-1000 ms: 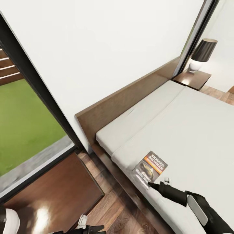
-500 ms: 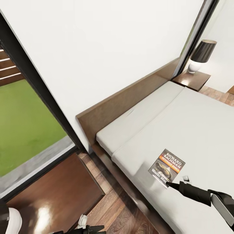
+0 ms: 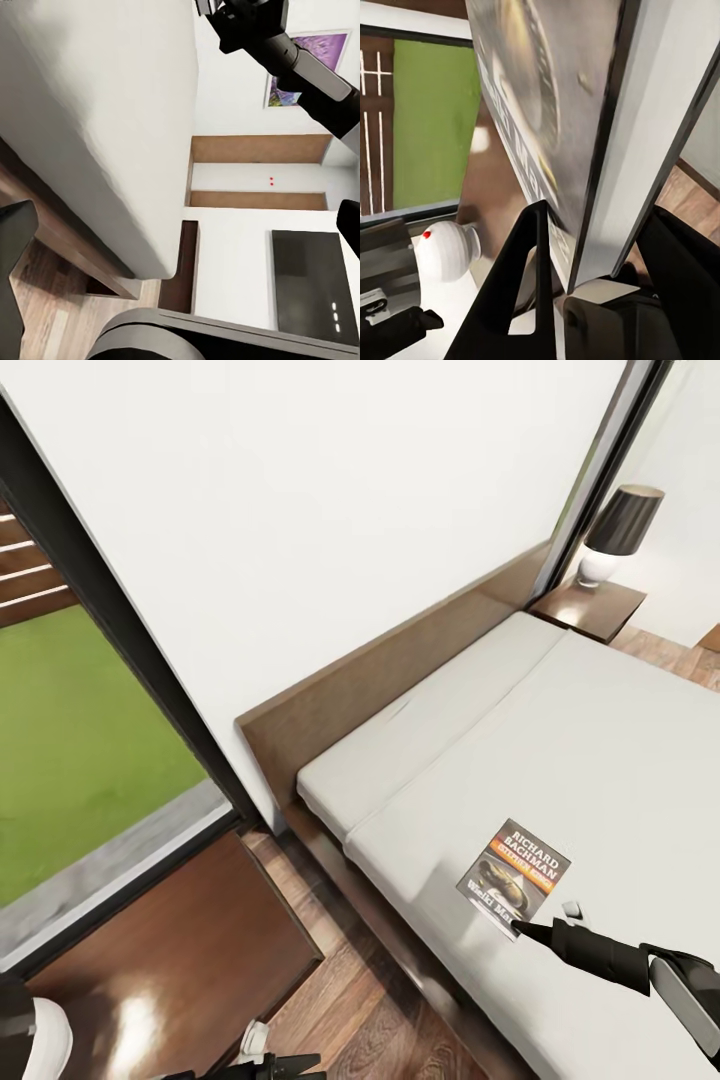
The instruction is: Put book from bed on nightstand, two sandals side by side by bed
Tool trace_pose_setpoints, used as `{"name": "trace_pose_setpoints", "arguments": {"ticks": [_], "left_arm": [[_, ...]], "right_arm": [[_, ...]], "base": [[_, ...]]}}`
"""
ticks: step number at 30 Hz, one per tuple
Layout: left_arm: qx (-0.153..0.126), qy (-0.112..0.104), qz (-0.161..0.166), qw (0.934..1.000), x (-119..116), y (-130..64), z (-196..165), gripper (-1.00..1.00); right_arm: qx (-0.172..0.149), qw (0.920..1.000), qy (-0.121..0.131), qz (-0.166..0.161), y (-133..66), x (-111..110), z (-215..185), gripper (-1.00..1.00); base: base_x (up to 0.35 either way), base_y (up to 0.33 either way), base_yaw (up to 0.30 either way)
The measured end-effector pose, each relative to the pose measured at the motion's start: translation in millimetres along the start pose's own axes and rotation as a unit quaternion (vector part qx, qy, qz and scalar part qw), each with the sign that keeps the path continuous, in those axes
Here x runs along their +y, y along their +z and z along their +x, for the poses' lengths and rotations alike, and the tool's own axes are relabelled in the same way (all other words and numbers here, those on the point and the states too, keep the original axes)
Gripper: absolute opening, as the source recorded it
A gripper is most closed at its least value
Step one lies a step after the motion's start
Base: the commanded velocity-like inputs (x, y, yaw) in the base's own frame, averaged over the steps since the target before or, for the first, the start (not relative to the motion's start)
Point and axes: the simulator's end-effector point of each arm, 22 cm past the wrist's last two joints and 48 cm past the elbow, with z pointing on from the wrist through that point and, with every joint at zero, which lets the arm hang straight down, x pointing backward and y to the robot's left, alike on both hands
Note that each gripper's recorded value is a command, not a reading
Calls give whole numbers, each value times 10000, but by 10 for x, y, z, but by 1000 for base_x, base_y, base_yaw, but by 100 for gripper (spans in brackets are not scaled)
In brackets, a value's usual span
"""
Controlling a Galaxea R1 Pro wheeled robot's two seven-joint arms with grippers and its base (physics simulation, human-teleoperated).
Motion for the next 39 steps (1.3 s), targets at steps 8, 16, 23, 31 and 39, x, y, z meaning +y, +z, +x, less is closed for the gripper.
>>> {"name": "trace_pose_setpoints", "arguments": {"ticks": [8,16,23,31,39], "left_arm": [[-9,50,-33,10000,-1,-26,-20,100],[-48,50,-574,9983,245,-112,10,100],[-145,325,-1048,9938,432,-139,-49,100],[-203,405,-1120,9927,438,-157,-101,100],[-223,423,-1168,9920,446,-203,-118,100]], "right_arm": [[-17,10000,-50,-9,-8,38,-19,-100],[-15,9998,118,135,-51,-106,75,-100],[140,9956,558,740,-199,-693,570,-100],[473,9926,206,1097,-279,-944,927,-100],[451,9928,169,1101,-299,-930,914,-100]], "base": [[0,0,0],[0,0,0],[0,0,0],[0,0,0],[0,0,0]]}}
